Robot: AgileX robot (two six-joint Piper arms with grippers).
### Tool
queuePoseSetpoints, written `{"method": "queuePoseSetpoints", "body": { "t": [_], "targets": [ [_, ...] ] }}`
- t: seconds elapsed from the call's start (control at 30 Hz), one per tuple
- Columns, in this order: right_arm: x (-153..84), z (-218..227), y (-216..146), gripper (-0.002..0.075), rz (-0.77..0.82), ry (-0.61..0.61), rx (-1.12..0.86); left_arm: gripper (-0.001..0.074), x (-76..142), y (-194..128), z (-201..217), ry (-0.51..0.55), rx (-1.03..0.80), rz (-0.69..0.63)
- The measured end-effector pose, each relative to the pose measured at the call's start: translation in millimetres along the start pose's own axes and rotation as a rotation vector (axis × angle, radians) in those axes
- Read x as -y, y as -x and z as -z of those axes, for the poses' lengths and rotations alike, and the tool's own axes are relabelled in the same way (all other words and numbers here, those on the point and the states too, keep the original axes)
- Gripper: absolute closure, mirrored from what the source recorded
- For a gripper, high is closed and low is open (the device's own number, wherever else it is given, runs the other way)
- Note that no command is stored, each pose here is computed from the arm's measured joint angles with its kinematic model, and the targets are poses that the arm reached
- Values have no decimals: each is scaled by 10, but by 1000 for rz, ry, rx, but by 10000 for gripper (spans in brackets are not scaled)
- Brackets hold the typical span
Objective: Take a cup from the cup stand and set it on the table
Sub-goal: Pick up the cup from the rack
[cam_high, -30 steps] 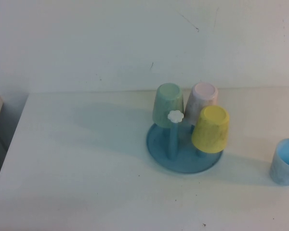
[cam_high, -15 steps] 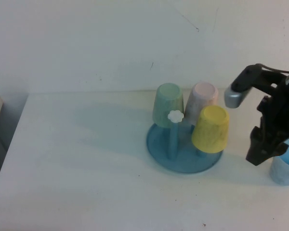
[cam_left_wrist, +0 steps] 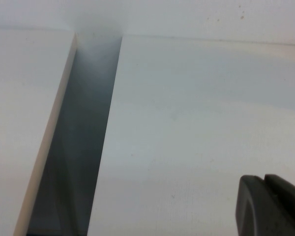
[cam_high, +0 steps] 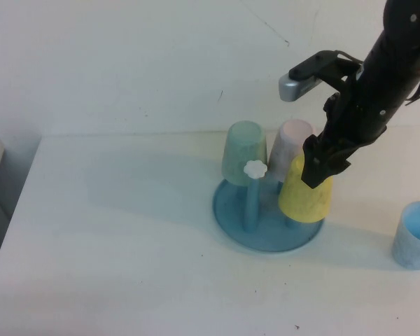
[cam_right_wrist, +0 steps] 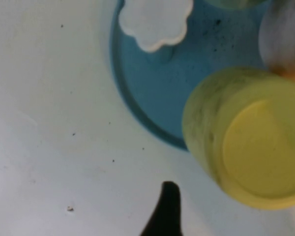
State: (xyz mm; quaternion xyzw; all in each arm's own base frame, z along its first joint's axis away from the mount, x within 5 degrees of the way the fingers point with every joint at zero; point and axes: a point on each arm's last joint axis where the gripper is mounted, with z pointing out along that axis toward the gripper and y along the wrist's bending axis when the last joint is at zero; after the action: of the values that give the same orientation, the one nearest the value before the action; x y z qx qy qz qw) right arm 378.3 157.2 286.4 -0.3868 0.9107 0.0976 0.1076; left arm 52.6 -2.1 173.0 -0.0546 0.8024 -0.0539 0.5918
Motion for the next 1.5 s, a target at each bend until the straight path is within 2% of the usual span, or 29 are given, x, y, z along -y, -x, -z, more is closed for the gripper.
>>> {"method": "queuePoseSetpoints", "body": {
  "t": [0.37,0.9,1.07,1.2,1.33,1.5],
  "targets": [
    [108,-189,90,79,22,-12,-29,738,0,0,0,0,0,-2],
    [138,-561,114,80,33,49,-88,738,0,0,0,0,0,-2],
    [119,-600,126,126,49,62,-88,738,0,0,0,0,0,-2],
    [102,-595,133,127,59,62,-87,738,0,0,0,0,0,-2],
    [55,-396,156,127,86,43,-42,738,0,0,0,0,0,2],
    [-147,497,74,127,135,-47,137,738,0,0,0,0,0,2]
  ]
}}
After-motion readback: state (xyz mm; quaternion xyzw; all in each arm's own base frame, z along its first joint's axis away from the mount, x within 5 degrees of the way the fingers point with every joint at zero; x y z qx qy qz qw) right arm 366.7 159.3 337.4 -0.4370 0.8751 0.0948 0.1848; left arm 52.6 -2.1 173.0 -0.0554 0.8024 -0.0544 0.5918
